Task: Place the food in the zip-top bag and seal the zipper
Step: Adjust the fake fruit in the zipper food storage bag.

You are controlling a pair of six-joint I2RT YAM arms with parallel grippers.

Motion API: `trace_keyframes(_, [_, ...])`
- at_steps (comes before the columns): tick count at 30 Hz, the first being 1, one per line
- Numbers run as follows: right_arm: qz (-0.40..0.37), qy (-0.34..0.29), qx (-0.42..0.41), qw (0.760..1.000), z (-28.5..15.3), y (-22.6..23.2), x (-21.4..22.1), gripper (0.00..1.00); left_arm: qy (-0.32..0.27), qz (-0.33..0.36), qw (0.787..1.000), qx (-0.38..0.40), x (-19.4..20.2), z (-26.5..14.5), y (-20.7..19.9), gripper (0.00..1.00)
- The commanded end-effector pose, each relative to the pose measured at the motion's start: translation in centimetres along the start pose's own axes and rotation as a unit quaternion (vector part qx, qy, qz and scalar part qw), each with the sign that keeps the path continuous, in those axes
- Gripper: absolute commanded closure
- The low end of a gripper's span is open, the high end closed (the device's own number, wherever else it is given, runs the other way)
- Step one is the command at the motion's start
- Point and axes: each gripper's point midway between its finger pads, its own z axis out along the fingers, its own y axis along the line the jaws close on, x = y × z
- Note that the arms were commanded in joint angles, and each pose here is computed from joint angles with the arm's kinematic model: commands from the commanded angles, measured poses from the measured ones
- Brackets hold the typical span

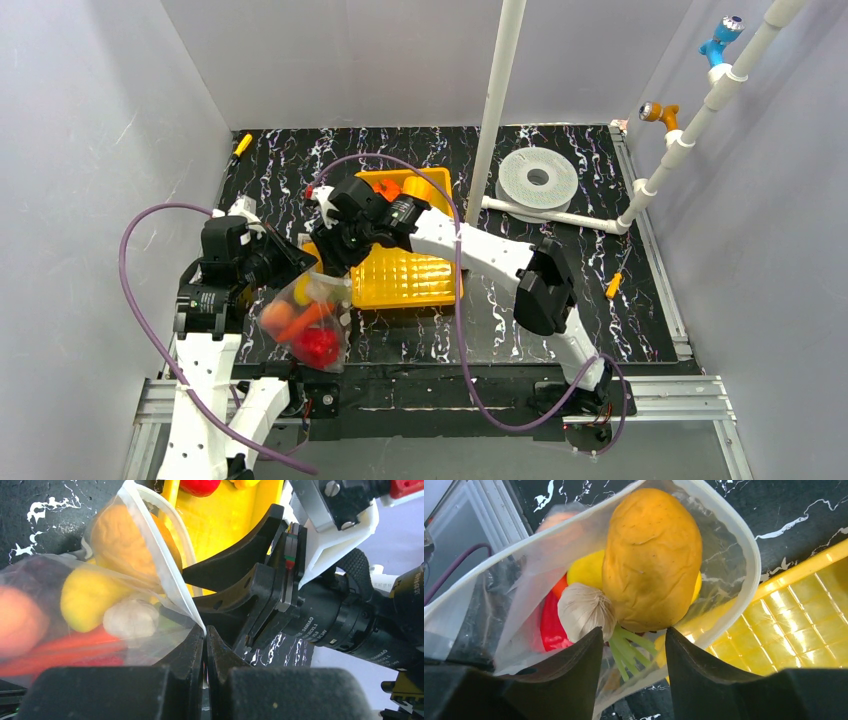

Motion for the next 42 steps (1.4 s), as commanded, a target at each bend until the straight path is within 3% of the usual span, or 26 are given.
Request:
trace_keyframes(1, [-0.018, -0.033, -0.008, 0.999, -2.3, 1.4, -2.3, 0.39, -0.015, 0.006, 0.999, 0.034, -0.7, -0.4, -1.5, 1.0])
trace_keyframes(5, [-0.02, -0.047, 0.026, 0.998, -5.2, 0.2, -2.7, 0.27, -0.02, 0.007, 0.999, 0.026, -1.0, -0.3, -1.3, 1.0])
trace_keyframes(13, [-0.001, -0.065, 0.047, 0.997, -10.7, -0.4, -2.7, 0.13, -0.025, 0.011, 0.999, 0.019, -1.3, -0.2, -1.1, 1.0])
trace_keyframes(18, [0.015, -0.067, 0.036, 0.997, -12.2, 0.5, -2.3, 0.09, -0.026, 0.009, 0.999, 0.022, -1.4, -0.1, -1.2, 1.0])
trace_keyframes(24, [0.103, -0.054, -0.009, 0.993, -11.4, 2.8, 0.0, 0.05, -0.026, 0.005, 0.999, 0.02, -1.4, 0.1, -1.2, 1.0])
trace_keyframes(32, [0.081, -0.071, -0.015, 0.994, -9.3, 5.4, 0.9, 0.08, -0.028, 0.004, 0.999, 0.028, -1.7, 0.3, -1.6, 1.0])
trace_keyframes(42, [0.067, -0.062, 0.025, 0.996, -5.8, 5.5, 1.6, 0.23, -0.03, -0.001, 0.999, 0.034, -1.8, 0.3, -1.9, 1.0])
